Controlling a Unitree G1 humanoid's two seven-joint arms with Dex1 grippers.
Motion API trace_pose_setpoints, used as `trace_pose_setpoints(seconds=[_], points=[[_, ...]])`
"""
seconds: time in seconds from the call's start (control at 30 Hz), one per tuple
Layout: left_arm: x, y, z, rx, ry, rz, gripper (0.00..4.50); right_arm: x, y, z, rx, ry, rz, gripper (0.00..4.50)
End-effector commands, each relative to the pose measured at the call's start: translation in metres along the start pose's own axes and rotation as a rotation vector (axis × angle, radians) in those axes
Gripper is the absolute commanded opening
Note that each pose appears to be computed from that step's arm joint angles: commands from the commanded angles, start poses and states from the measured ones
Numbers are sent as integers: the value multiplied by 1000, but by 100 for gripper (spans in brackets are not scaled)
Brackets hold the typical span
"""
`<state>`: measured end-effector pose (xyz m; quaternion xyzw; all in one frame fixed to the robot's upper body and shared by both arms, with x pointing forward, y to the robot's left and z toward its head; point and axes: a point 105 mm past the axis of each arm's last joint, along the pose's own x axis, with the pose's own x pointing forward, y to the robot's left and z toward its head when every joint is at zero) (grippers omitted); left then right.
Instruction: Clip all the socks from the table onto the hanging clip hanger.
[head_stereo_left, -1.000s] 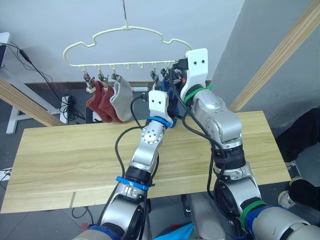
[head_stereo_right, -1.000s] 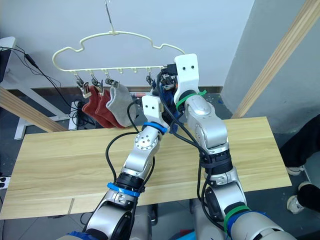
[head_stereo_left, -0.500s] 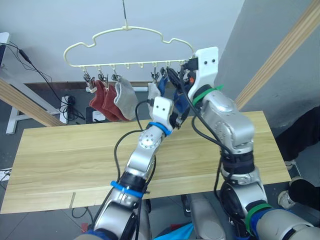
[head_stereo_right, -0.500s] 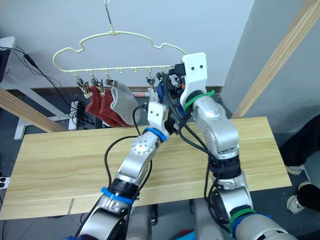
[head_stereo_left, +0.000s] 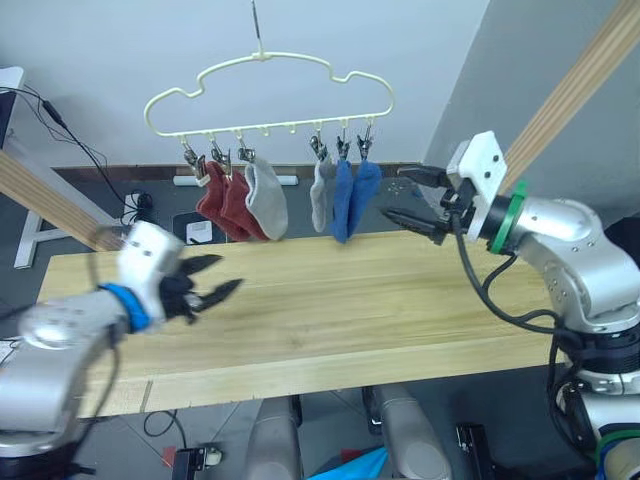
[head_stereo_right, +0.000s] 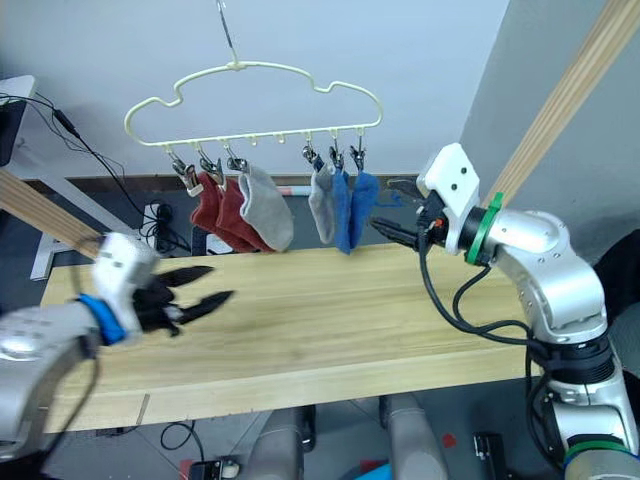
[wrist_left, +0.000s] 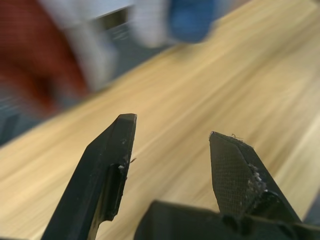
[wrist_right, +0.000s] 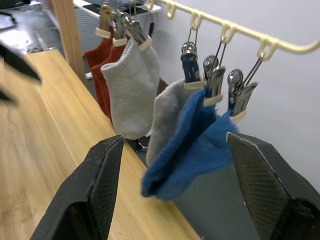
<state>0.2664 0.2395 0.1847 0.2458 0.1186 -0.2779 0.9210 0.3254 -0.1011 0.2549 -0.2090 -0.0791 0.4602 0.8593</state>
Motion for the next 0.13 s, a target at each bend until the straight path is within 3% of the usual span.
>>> trace_pose_setpoints(seconds=[0.03,0.13], points=[[-24,23,5,-5,-6,56,267,-9,-10,14,-60,-37,18,341],[-38,41,14,9,-51,108,267,-14,-22,12,-79,-22,14,341]])
